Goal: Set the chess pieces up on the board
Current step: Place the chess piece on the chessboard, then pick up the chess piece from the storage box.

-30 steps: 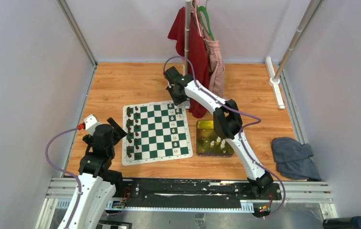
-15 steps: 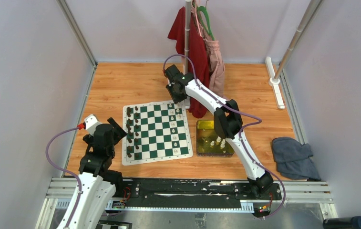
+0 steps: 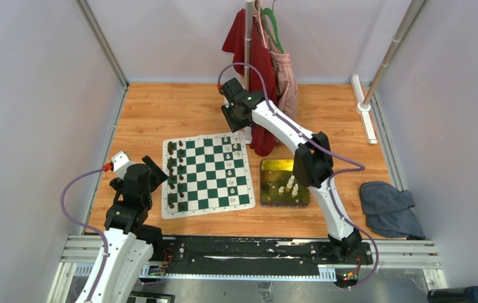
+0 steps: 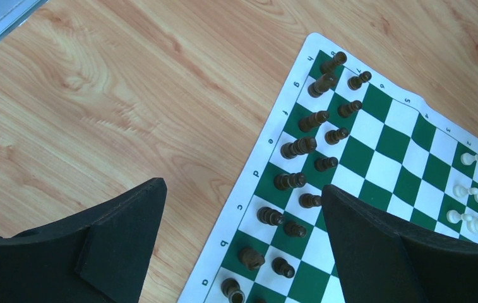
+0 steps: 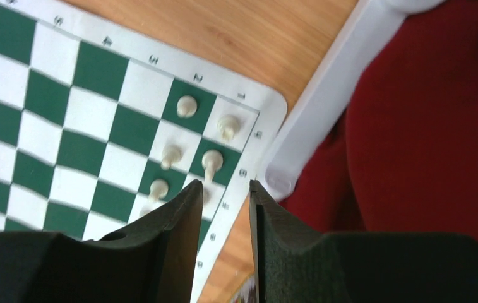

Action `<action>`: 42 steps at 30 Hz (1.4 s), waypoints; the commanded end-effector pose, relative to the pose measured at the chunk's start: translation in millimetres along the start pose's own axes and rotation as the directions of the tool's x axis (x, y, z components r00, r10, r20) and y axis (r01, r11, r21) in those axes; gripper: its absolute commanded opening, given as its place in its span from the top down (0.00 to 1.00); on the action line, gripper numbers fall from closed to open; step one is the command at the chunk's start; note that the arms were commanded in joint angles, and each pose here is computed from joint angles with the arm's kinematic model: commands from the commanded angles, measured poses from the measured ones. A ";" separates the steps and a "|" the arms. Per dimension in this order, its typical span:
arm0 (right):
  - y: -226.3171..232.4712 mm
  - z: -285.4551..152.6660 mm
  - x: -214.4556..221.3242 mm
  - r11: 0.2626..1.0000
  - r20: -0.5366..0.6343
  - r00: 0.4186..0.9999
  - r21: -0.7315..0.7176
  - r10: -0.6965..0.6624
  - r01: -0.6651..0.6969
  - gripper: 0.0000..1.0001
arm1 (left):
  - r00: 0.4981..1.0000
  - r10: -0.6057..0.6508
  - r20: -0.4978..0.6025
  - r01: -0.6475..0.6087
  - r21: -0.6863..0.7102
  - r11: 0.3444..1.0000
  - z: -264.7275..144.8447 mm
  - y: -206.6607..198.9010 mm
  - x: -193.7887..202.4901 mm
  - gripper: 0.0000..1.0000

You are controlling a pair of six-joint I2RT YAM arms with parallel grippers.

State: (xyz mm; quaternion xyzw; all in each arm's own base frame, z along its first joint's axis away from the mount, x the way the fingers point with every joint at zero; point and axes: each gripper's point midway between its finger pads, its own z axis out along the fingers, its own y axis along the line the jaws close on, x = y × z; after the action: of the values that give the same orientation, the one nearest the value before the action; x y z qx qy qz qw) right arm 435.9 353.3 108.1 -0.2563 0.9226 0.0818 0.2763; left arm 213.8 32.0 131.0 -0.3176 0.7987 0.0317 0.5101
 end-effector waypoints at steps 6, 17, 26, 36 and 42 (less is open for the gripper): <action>19.7 -100.9 29.3 0.996 0.036 0.996 0.036 -0.079 0.077 0.59 | 1.000 0.004 0.005 -0.004 0.011 1.000 -1.6 -1.8 -0.6 0.00; -26.3 -174.8 149.9 0.970 0.026 0.995 0.223 0.094 -0.098 0.58 | 1.000 0.019 0.003 -0.019 0.056 0.998 -5.5 -10.1 1.9 0.00; -69.9 -181.2 213.2 0.910 0.050 0.977 0.356 0.209 -0.213 0.52 | 1.000 0.021 0.009 -0.021 0.085 0.996 -7.0 -14.5 2.1 0.00; -80.5 -143.7 234.0 0.904 -0.018 0.959 0.338 0.283 -0.261 0.52 | 1.000 0.030 0.008 -0.030 0.087 0.996 -6.7 -15.6 2.8 0.00; -86.1 -130.2 233.4 0.902 -0.036 0.949 0.324 0.312 -0.285 0.52 | 0.999 0.032 0.010 -0.033 0.084 0.996 -6.0 -15.0 3.0 0.00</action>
State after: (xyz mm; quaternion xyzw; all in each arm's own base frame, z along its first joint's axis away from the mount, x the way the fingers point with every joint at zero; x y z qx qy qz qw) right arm 245.4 140.7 94.8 -0.0778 0.9604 -0.0456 0.2637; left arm 214.9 17.1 137.0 -0.2903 0.8018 0.0058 0.5223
